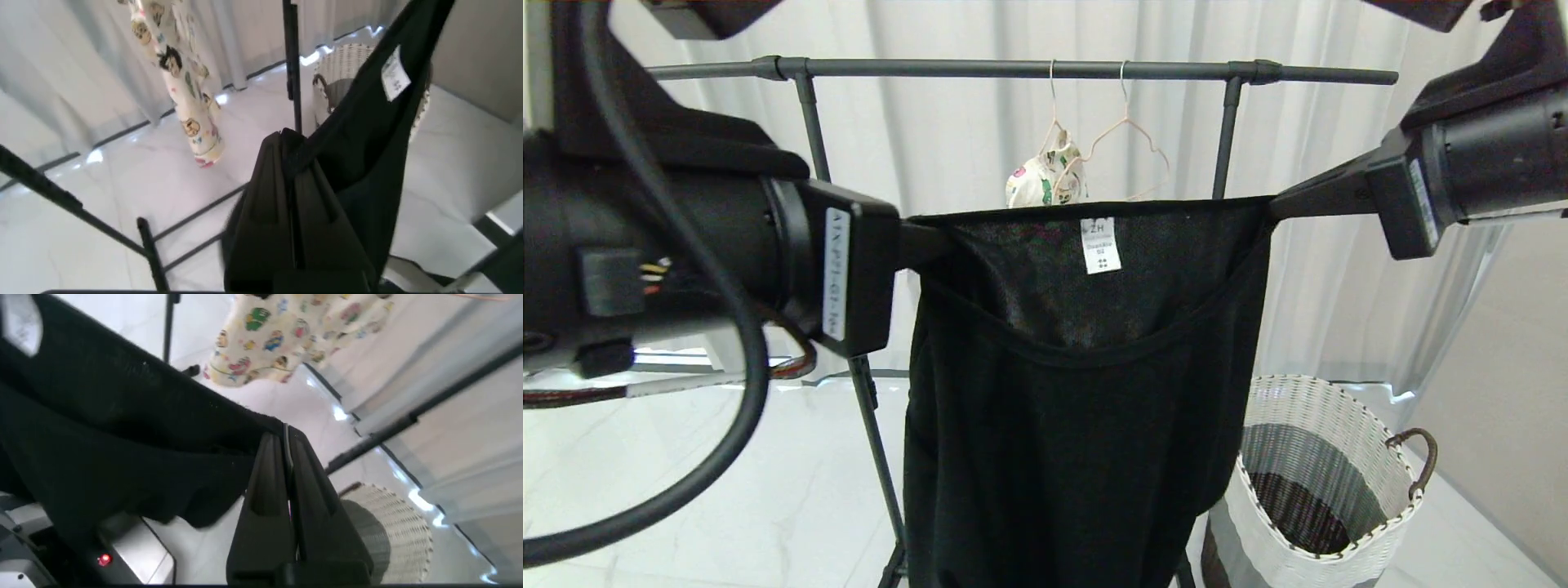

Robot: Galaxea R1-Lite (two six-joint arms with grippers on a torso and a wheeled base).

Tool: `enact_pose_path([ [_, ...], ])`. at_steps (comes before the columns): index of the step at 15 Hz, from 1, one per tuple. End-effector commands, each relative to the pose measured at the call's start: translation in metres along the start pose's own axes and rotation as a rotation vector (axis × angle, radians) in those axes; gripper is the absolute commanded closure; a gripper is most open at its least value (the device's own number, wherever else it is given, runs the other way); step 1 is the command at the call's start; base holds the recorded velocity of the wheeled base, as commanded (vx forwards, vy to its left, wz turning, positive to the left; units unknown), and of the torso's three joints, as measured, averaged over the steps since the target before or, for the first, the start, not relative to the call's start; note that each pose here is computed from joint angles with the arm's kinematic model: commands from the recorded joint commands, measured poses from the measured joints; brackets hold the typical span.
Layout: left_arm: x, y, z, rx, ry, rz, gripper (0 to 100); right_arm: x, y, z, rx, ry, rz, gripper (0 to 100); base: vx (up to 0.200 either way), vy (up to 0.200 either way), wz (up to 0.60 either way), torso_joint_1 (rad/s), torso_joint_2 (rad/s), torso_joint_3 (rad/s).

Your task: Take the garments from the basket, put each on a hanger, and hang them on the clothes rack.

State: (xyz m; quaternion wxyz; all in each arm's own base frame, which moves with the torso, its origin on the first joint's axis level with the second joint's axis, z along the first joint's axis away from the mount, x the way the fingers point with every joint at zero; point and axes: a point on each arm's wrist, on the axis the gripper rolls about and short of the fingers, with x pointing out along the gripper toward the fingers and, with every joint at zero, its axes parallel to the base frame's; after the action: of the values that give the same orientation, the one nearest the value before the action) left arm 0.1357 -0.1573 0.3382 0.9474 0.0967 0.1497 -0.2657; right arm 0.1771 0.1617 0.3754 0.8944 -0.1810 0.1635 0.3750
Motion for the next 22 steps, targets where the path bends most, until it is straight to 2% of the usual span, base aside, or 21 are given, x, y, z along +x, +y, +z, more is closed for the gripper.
enact_pose_path([
  [1,0.029,-0.015,0.012,0.022,0.014,0.063,100,-0.018,-0.007,-0.001,0.012,-0.027,-0.031,100,0.0,0.0,0.0,0.0,0.0,0.0],
  [3,0.029,-0.015,0.014,0.091,0.01,0.076,100,-0.021,-0.007,-0.002,0.013,-0.025,-0.03,100,0.0,0.0,0.0,0.0,0.0,0.0],
  [6,0.027,-0.015,0.014,0.116,0.01,0.076,100,-0.03,-0.007,-0.003,0.01,-0.028,-0.038,100,0.0,0.0,0.0,0.0,0.0,0.0],
  [8,0.029,-0.015,0.012,0.141,0.016,0.071,100,-0.044,-0.004,-0.01,0.01,0.002,-0.027,100,0.0,0.0,0.0,0.0,0.0,0.0],
  [9,0.032,-0.017,0.008,0.148,0.028,0.037,100,-0.058,0.003,-0.022,0.003,0.04,0.006,100,0.0,0.0,0.0,0.0,0.0,0.0],
  [13,0.041,-0.024,0.013,0.129,-0.051,-0.107,100,-0.078,0.034,-0.047,-0.069,0.066,0.156,100,0.0,0.0,0.0,0.0,0.0,0.0],
  [16,0.048,-0.027,0.013,0.123,-0.06,-0.113,100,-0.073,0.049,-0.053,-0.112,0.091,0.232,100,0.0,0.0,0.0,0.0,0.0,0.0],
  [19,0.05,-0.024,0.01,0.12,-0.046,-0.102,100,-0.07,0.05,-0.052,-0.116,0.094,0.237,100,0.0,0.0,0.0,0.0,0.0,0.0],
  [21,0.044,-0.021,-0.004,0.13,-0.014,-0.101,100,-0.069,0.046,-0.053,-0.097,0.1,0.196,100,0.0,0.0,0.0,0.0,0.0,0.0],
  [22,0.036,-0.02,-0.009,0.111,-0.009,-0.11,100,-0.064,0.042,-0.05,-0.078,0.073,0.164,100,0.0,0.0,0.0,0.0,0.0,0.0],
])
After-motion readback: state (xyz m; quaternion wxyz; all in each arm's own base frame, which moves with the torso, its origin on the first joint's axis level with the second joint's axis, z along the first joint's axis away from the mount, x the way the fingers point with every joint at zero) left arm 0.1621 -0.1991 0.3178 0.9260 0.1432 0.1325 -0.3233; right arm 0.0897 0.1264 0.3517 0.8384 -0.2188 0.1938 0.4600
